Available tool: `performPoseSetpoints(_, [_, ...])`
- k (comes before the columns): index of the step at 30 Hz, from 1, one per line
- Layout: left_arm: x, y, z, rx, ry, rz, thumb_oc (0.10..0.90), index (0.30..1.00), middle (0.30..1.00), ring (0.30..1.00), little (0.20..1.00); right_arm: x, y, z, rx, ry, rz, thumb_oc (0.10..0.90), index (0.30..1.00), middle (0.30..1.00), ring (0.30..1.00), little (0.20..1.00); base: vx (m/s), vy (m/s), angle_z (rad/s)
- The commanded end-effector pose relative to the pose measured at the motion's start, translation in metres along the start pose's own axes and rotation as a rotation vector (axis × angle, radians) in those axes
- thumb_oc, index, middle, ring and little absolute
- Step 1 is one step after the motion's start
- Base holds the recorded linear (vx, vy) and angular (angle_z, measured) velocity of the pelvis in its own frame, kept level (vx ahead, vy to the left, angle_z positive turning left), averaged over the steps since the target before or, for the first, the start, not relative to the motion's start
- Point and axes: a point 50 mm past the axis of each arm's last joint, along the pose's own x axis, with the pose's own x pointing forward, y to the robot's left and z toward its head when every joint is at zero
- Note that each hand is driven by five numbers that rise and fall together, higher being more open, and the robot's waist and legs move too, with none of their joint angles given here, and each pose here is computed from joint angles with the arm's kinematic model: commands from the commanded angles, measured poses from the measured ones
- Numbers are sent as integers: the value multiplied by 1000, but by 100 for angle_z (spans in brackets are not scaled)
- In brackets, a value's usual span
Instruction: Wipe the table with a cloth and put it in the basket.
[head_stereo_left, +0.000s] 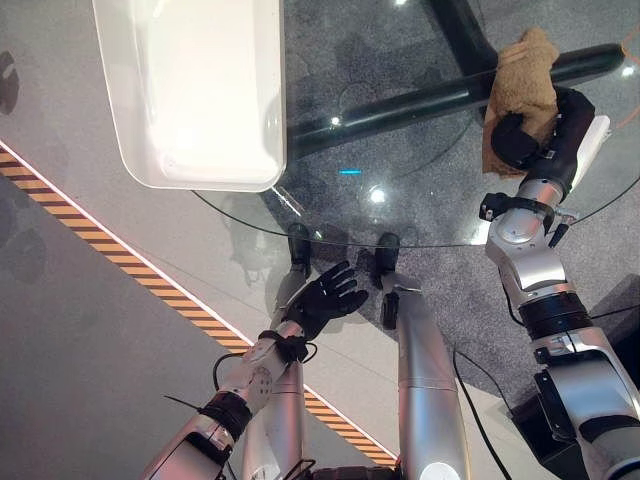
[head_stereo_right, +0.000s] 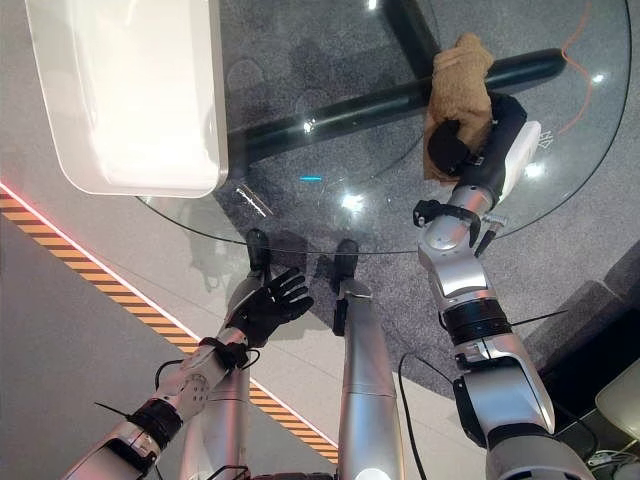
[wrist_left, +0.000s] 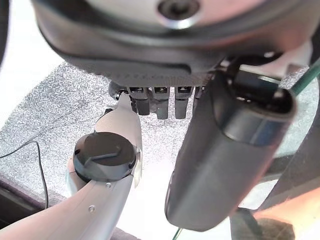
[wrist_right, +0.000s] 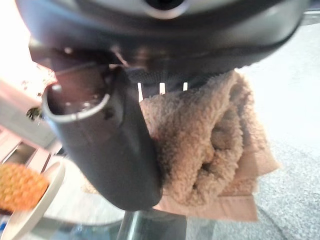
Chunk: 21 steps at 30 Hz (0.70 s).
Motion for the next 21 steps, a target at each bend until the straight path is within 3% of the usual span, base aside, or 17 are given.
performPoseSetpoints(1, [-9,-24,-34,-16,83,-99,800,900,900,900,900,-74,80,6,-37,-96,577,100,300,300,300,200,0,0,0])
performPoseSetpoints(21, [-5,-32,-28,-14,88,-108,800,900,900,900,900,-110,96,2,-9,-116,697,100,300,300,300,200,3,1,1])
